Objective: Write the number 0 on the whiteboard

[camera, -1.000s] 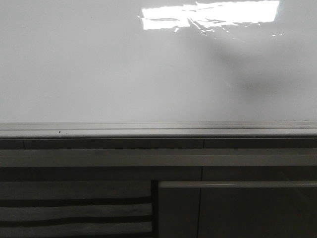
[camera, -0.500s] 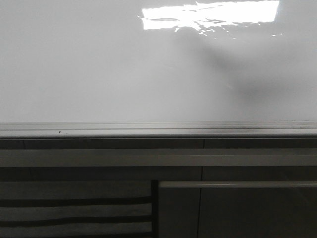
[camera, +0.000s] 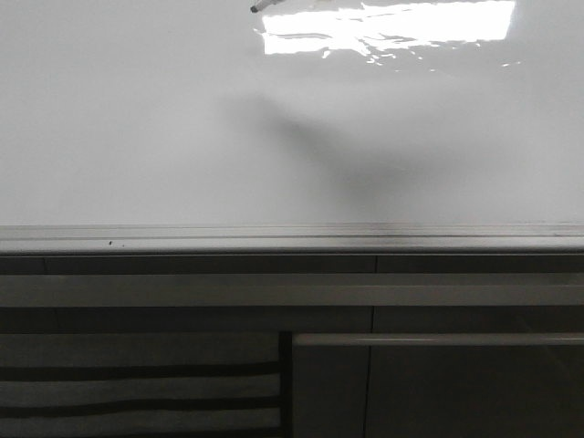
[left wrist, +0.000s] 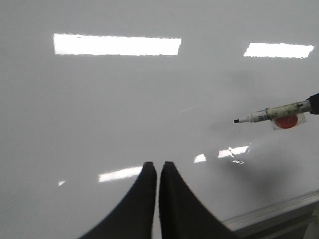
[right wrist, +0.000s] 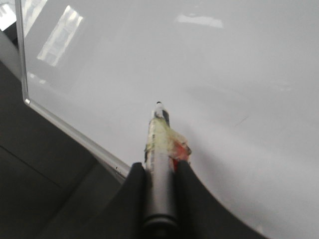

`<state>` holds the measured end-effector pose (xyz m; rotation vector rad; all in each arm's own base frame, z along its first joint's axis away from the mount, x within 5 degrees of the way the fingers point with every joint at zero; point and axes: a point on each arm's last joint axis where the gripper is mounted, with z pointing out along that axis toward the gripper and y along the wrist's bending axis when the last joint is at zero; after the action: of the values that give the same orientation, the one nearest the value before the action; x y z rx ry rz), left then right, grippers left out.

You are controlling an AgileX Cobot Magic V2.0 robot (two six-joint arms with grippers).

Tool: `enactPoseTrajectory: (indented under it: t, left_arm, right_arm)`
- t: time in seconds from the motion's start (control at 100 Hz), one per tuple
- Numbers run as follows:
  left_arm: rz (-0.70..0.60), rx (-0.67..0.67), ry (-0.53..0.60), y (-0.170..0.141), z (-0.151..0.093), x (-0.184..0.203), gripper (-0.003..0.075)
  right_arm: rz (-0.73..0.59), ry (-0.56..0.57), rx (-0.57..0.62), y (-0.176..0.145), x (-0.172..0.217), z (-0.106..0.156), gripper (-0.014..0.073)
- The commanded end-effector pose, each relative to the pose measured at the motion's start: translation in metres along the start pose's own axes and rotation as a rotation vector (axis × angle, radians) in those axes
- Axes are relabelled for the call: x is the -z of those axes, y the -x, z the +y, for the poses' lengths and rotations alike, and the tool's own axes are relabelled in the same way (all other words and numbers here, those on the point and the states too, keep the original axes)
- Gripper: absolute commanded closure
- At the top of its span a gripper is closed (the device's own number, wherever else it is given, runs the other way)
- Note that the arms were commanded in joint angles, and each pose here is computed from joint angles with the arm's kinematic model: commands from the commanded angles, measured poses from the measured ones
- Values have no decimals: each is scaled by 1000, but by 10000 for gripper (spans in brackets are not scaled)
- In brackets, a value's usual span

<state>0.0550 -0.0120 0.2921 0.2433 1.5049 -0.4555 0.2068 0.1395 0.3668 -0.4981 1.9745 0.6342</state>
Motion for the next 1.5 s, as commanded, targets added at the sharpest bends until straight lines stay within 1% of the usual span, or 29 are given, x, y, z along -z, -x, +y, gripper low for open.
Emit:
enactPoseTrajectory:
  t: [0.0, 0.15, 0.36, 0.5, 0.95, 1.11, 1.36, 1.49]
  left_arm:
    - [-42, -13, -35, 11, -4, 0, 740]
    - [-42, -13, -35, 11, -4, 0, 740]
    - [-42, -13, -35, 11, -4, 0, 740]
    - [-42, -13, -35, 11, -4, 0, 740]
    - [-42, -13, -35, 11, -4, 0, 740]
    - [-42, -13, -35, 11, -4, 0, 740]
    - [-42, -13, -35, 11, -4, 0, 740]
    - [-42, -13, -35, 11, -4, 0, 740]
  right_arm:
    - [-153, -33, 16, 22, 9, -1, 642]
    - [-181, -48, 14, 24, 6, -3, 642]
    - [-153, -55, 13, 21, -4, -6, 642]
    - [-159, -64, 11, 21, -8, -8, 642]
    - [-248, -98, 11, 29, -7, -11, 642]
    - [-261, -133, 1, 31, -5, -20, 642]
    - [-257, -150, -6, 31, -4, -26, 642]
    - [-217, -147, -10, 26, -13, -27, 642]
